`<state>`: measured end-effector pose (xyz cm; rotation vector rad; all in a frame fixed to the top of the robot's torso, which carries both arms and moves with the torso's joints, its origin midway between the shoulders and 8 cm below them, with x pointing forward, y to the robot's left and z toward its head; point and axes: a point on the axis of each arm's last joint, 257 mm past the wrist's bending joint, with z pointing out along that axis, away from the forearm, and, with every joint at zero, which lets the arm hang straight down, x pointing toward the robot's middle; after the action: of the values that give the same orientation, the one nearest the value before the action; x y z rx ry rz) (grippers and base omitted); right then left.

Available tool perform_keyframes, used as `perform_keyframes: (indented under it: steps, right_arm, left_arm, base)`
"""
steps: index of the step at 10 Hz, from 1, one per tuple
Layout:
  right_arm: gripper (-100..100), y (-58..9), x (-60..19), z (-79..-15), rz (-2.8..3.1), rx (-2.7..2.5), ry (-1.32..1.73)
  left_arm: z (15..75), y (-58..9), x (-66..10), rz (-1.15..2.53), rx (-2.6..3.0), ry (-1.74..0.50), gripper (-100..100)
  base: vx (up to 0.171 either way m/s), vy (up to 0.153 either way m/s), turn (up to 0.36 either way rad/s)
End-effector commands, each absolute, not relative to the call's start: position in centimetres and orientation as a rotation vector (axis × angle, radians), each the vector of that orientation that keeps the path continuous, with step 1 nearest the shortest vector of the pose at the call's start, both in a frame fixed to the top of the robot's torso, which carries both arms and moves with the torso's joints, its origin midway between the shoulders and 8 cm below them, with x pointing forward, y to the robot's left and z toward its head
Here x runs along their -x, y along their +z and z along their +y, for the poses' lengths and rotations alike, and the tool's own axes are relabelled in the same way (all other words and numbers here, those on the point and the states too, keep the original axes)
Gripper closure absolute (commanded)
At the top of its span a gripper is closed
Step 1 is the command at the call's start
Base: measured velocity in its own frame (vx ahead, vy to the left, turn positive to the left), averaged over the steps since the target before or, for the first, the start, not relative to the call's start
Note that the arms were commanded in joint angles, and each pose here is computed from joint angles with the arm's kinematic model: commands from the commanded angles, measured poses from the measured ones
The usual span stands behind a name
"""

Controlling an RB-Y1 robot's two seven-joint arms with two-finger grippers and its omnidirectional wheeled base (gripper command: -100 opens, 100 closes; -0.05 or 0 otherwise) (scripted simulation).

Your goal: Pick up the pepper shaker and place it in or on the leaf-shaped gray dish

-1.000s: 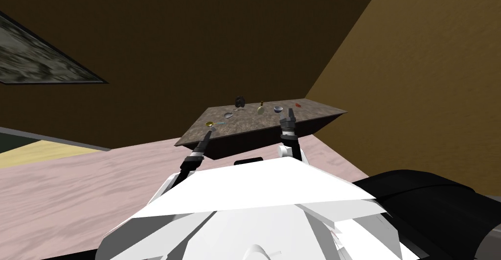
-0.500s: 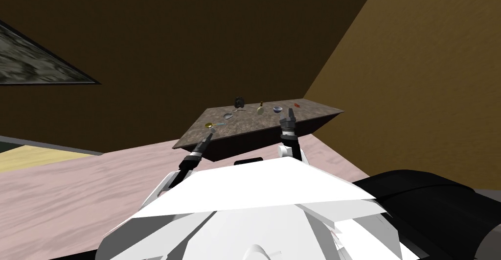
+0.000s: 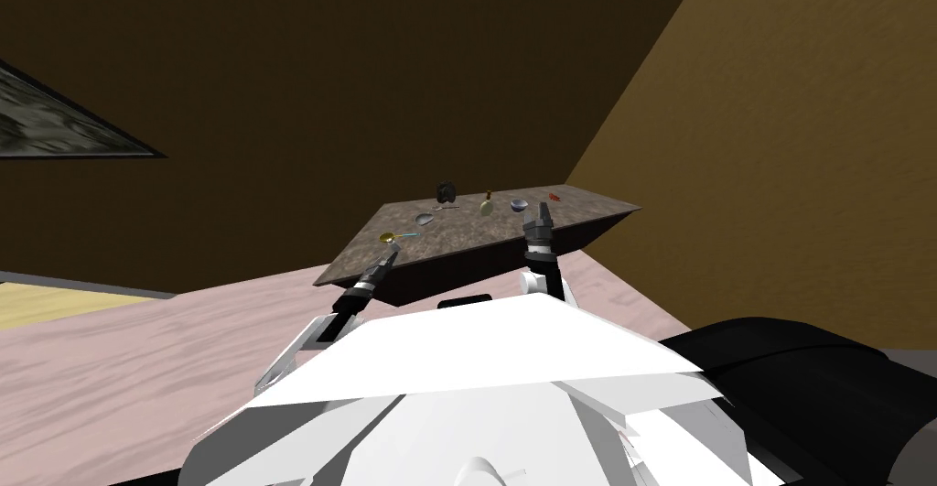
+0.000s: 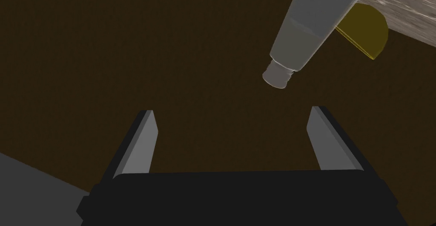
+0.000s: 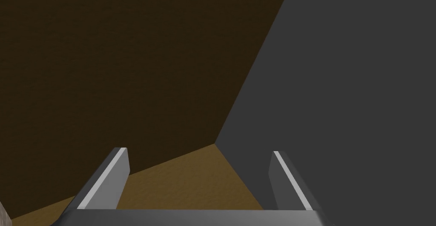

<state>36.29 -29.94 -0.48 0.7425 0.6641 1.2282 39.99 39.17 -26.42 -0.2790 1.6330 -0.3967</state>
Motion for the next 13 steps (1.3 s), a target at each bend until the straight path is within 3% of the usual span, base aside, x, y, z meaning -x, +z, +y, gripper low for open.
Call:
perform_keyframes:
  steps: [1, 10, 11, 12, 13]
  right_arm:
    - [0, -0.5, -36.3, -29.9, 0.664, -0.742, 1.228]
    - [0, -0.5, -36.3, -29.9, 0.664, -0.742, 1.228]
    - [0, -0.5, -36.3, -29.9, 0.664, -0.742, 1.228]
    - [0, -0.5, -36.3, -29.9, 0.664, -0.742, 1.228]
    - [0, -0.5, -36.3, -29.9, 0.664, -0.742, 1.228]
  left_arm:
    - [40.3, -27.4, -40.3, 1.668, 0.235, -0.336, -100]
    - [45.6, -29.8, -41.6, 1.776, 0.065, -0.101, -100]
    - [45.7, -29.8, -41.6, 1.777, 0.061, -0.097, 0]
    - [44.9, -31.1, -42.8, 1.787, 0.074, -0.1, -100]
    - [44.9, -30.5, -43.8, 1.772, 0.072, -0.101, -100]
  base:
    - [0.05, 0.002, -0.037]
    - [0.056, 0.002, -0.04]
    - [0.006, 0.001, 0.001]
    - [-0.038, 0.034, 0.108]
    - [-0.065, 0.043, 0.042]
